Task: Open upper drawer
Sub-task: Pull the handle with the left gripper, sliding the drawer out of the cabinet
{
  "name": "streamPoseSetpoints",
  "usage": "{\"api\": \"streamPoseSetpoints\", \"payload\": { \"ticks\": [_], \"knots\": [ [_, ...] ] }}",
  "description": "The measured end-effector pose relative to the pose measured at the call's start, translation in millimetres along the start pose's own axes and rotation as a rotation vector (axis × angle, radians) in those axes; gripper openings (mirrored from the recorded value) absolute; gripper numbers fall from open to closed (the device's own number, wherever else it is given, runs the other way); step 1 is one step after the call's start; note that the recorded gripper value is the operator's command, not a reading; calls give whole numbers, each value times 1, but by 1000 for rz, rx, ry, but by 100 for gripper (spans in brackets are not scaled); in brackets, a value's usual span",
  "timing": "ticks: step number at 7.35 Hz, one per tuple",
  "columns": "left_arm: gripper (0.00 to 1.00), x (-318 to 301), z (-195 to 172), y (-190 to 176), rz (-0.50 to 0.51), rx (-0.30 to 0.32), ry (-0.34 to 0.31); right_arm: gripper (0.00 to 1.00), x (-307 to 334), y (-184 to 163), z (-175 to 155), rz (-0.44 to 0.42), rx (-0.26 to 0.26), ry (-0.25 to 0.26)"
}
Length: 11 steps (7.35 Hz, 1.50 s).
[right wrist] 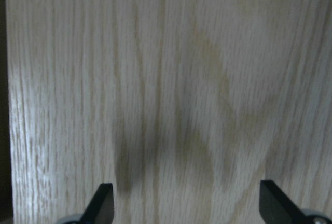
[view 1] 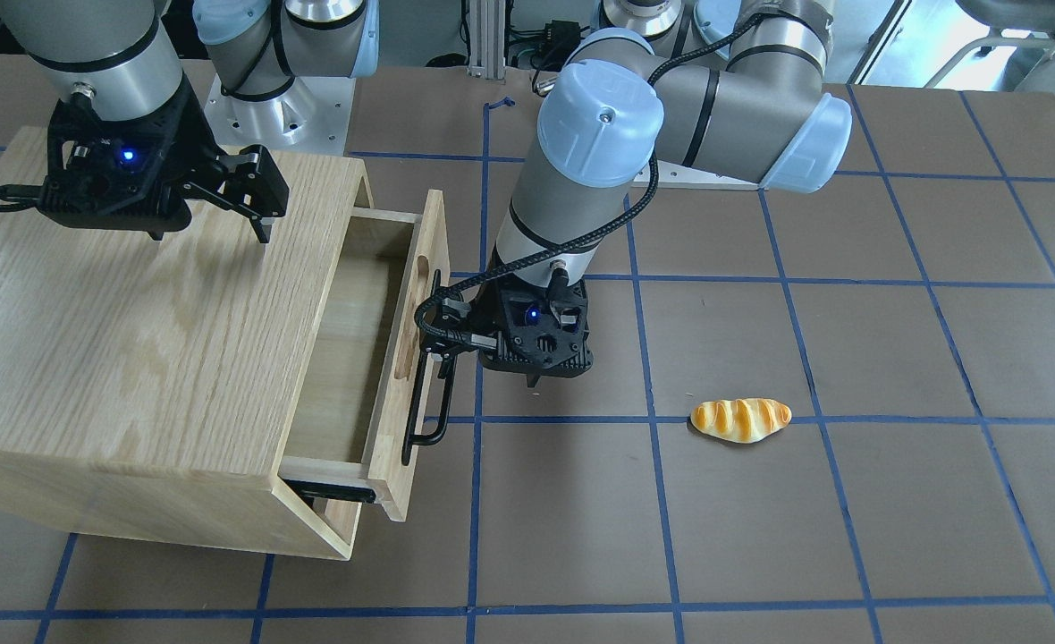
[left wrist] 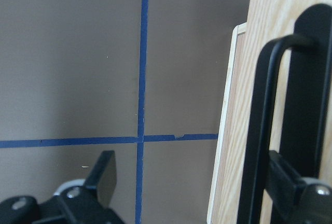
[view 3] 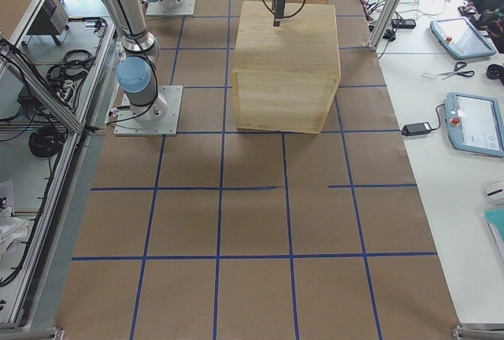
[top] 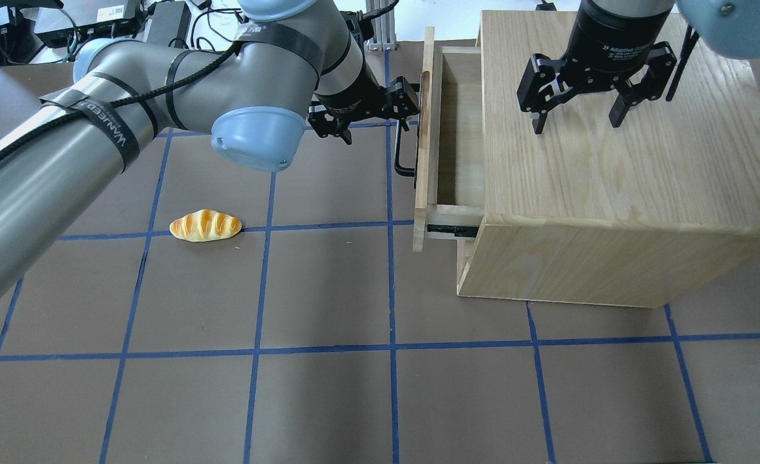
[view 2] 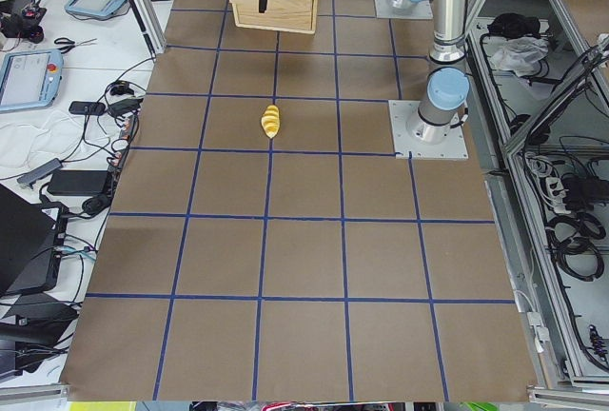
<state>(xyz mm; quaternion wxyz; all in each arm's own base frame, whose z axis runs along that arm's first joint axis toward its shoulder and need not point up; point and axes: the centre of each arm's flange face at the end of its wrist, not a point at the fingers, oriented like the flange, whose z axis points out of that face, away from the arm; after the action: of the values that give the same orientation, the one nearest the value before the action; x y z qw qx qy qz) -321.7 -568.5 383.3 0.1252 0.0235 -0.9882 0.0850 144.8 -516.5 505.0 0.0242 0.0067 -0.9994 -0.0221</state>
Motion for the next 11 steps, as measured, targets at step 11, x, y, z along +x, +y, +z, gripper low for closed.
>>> {"api": "streamPoseSetpoints", "payload": {
  "ticks": [11],
  "knots": [
    [100, -37, -8, -20, 13, 15, -45, 100, 0, 0, 0, 0, 0, 0]
  ]
}}
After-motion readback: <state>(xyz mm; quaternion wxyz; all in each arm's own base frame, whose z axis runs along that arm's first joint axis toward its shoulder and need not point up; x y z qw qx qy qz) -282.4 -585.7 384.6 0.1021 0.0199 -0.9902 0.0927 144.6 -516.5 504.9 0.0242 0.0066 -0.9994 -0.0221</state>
